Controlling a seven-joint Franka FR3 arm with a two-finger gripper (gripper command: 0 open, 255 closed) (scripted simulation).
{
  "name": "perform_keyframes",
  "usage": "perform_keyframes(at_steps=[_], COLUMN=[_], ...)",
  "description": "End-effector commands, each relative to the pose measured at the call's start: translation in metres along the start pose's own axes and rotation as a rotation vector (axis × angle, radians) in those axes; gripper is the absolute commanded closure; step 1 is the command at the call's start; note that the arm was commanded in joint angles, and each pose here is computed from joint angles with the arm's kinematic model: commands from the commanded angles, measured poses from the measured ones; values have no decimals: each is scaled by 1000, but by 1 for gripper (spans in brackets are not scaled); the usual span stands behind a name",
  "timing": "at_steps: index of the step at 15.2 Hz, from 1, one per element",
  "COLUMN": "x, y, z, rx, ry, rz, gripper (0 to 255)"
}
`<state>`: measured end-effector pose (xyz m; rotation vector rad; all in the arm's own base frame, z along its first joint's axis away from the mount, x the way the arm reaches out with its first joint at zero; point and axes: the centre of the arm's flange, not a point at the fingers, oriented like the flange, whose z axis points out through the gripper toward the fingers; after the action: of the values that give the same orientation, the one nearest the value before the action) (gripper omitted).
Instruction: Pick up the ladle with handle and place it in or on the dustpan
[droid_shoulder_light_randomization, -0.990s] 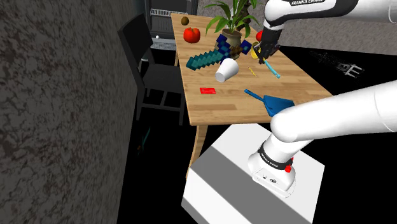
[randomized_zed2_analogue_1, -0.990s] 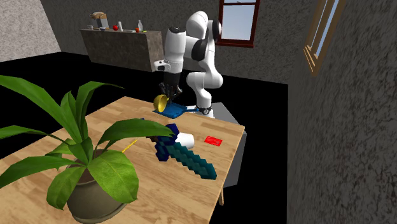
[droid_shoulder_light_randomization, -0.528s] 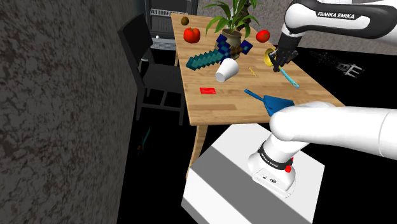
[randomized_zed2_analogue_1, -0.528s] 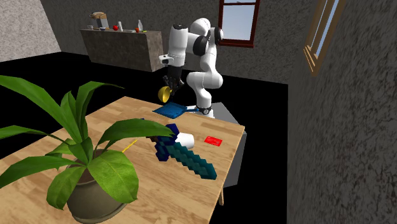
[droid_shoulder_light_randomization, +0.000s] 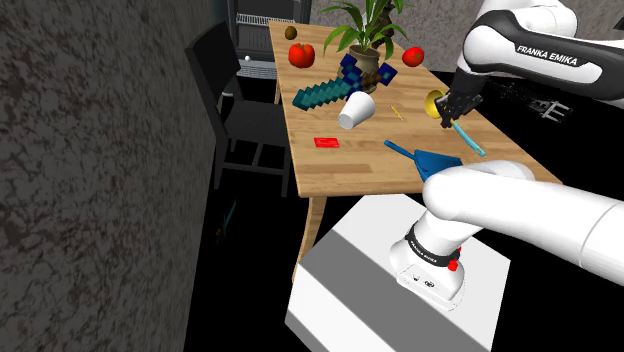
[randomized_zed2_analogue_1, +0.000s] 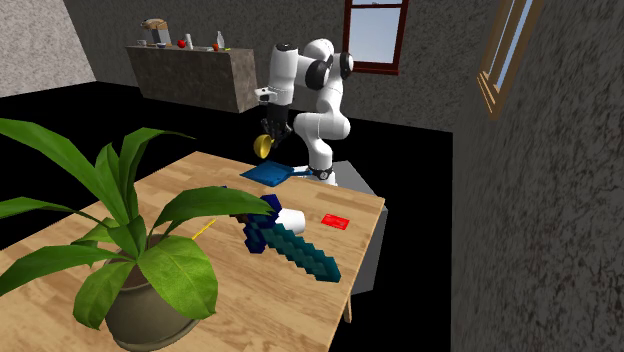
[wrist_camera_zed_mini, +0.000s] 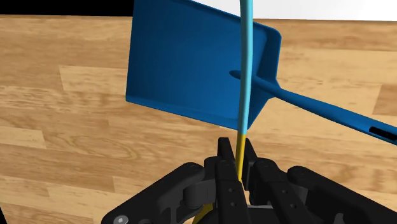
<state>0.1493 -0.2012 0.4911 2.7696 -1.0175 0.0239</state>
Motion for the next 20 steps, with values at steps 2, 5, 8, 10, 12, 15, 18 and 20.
perform_keyframes(at_steps=[2,5,8,10,12,15,18,20], x=[-2,-3,-4,-5,-5,-5,-5,-5], y=[-4,-6,-9,-11,-11,-11,-11,-11], z=[16,31,47,57,57,57,57,57], rx=[0,0,0,0,0,0,0,0], ry=[0,0,0,0,0,0,0,0], rz=[0,0,0,0,0,0,0,0], gripper=[255,255,255,255,255,255,255,0])
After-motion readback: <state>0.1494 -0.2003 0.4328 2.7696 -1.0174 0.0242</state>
